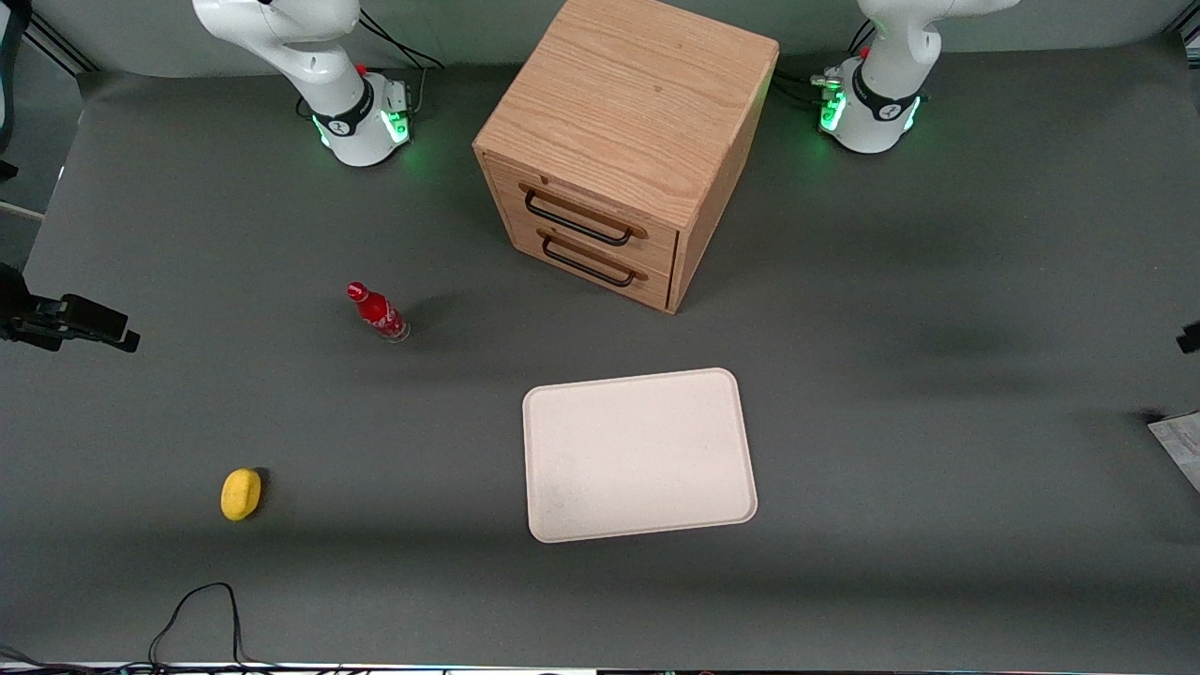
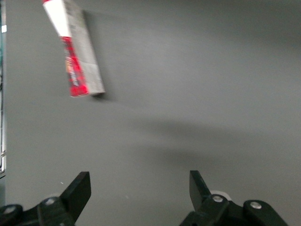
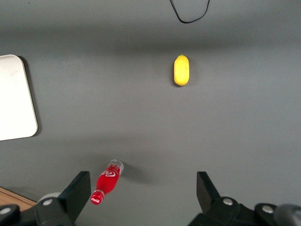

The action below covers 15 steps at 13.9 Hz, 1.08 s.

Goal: Place red cookie box on tray

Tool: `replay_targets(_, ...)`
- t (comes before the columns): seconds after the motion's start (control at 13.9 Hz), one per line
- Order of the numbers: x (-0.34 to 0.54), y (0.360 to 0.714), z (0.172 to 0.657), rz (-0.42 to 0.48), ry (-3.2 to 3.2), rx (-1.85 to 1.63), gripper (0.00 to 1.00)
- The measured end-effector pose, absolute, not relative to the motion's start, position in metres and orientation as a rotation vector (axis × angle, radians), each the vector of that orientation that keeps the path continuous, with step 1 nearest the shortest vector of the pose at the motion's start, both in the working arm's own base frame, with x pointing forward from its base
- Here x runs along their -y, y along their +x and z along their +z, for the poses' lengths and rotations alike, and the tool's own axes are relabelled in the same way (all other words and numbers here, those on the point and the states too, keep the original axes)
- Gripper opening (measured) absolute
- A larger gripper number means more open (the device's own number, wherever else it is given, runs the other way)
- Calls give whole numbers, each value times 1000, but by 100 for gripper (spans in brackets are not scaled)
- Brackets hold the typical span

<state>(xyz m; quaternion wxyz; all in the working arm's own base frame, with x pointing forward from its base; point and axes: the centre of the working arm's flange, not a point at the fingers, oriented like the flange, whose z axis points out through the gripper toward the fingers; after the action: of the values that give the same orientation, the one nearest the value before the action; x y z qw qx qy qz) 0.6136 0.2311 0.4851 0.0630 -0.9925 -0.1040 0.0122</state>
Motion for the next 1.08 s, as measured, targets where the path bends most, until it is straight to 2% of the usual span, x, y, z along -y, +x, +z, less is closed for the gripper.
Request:
replay_targets(0.36, -344, 639, 382, 32, -2944, 577, 99)
replay_targets(0.72, -385, 656, 358, -76, -2931, 673, 100)
replay_targets(0.93, -402, 661, 341, -108, -2908, 650, 100)
replay_targets(1.08, -420, 662, 321, -160, -2915, 630, 100)
